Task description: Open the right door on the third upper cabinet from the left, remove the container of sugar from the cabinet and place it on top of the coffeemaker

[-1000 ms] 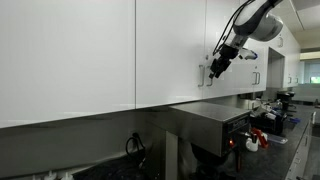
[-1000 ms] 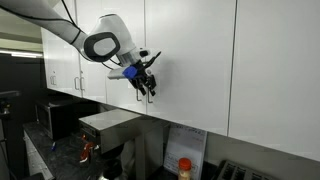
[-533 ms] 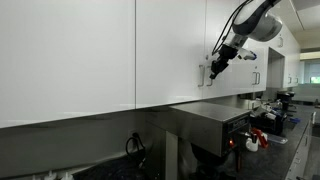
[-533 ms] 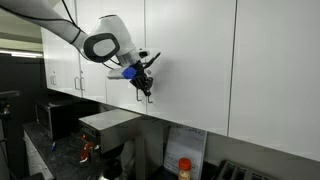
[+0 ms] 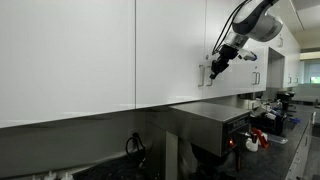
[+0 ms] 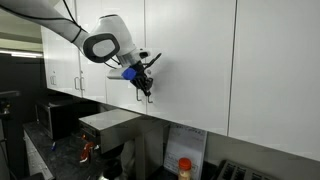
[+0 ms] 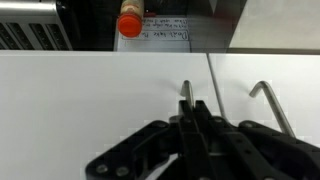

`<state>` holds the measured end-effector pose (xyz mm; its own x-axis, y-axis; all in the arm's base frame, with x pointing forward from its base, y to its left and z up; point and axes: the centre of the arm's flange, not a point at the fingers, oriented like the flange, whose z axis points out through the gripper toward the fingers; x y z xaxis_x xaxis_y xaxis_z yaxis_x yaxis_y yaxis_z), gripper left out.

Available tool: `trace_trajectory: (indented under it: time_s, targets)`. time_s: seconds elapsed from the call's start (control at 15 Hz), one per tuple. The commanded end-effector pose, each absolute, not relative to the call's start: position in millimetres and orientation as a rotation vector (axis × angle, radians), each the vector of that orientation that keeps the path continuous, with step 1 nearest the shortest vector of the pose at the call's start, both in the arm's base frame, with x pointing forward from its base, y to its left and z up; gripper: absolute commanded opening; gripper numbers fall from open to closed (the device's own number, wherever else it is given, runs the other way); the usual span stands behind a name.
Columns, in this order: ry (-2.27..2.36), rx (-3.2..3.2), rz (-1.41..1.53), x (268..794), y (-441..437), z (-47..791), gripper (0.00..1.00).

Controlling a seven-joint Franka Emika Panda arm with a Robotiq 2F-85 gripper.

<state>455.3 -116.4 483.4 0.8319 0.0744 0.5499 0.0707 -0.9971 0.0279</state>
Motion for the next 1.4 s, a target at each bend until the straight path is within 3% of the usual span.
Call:
trace_trajectory:
  time_s: [0.0,0.6,1.33]
  targets:
    - [0.172,3.025,0.922,440.3,-118.7,488.6,0.02]
    - [0.174,3.026,0.949,389.1,-131.6,492.5,0.02]
    - [0.543,3.132,0.997,328.1,-196.0,500.1,0.02]
